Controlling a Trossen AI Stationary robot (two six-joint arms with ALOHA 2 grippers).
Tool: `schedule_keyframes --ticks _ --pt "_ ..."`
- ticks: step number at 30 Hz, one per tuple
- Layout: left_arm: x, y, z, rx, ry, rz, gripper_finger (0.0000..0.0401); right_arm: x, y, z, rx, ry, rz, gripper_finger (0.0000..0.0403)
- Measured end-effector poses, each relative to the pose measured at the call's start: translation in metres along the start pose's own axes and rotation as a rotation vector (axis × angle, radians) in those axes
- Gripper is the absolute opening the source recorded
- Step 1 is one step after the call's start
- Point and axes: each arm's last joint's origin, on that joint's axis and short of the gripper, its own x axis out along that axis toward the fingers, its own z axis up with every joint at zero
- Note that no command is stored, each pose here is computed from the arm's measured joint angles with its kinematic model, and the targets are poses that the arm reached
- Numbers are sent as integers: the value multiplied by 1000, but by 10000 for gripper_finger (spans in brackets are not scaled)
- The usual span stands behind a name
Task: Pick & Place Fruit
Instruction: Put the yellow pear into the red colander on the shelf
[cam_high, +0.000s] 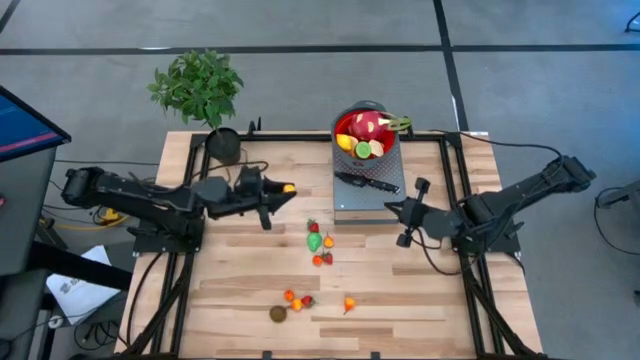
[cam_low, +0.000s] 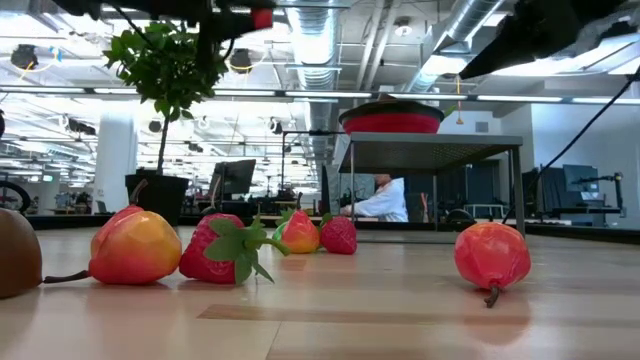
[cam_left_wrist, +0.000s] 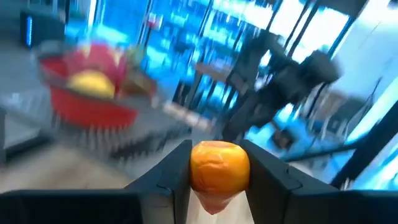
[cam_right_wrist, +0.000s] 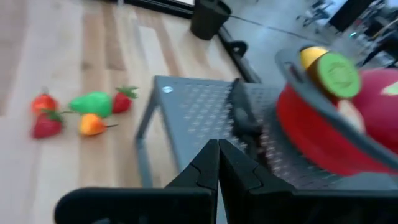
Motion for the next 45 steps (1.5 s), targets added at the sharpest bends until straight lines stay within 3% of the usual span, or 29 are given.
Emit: schedule_keyframes --ticks 6,16,24,30,45 --pt "5 -3 11 21 -149 -32 119 13 -16 3 -82 15 -87 0" --pt "37 7 6 28 -148 43 117 19 -38 11 -151 -13 -180 0" --pt "78 21 25 42 -189 134 111 3 -53 12 -88 -59 -128 0" --pt "105 35 39 55 -192 98 114 -5 -57 5 -41 -36 -98 0" --pt "178 61 43 143 -182 137 112 -8 -52 -5 -32 46 -63 0"
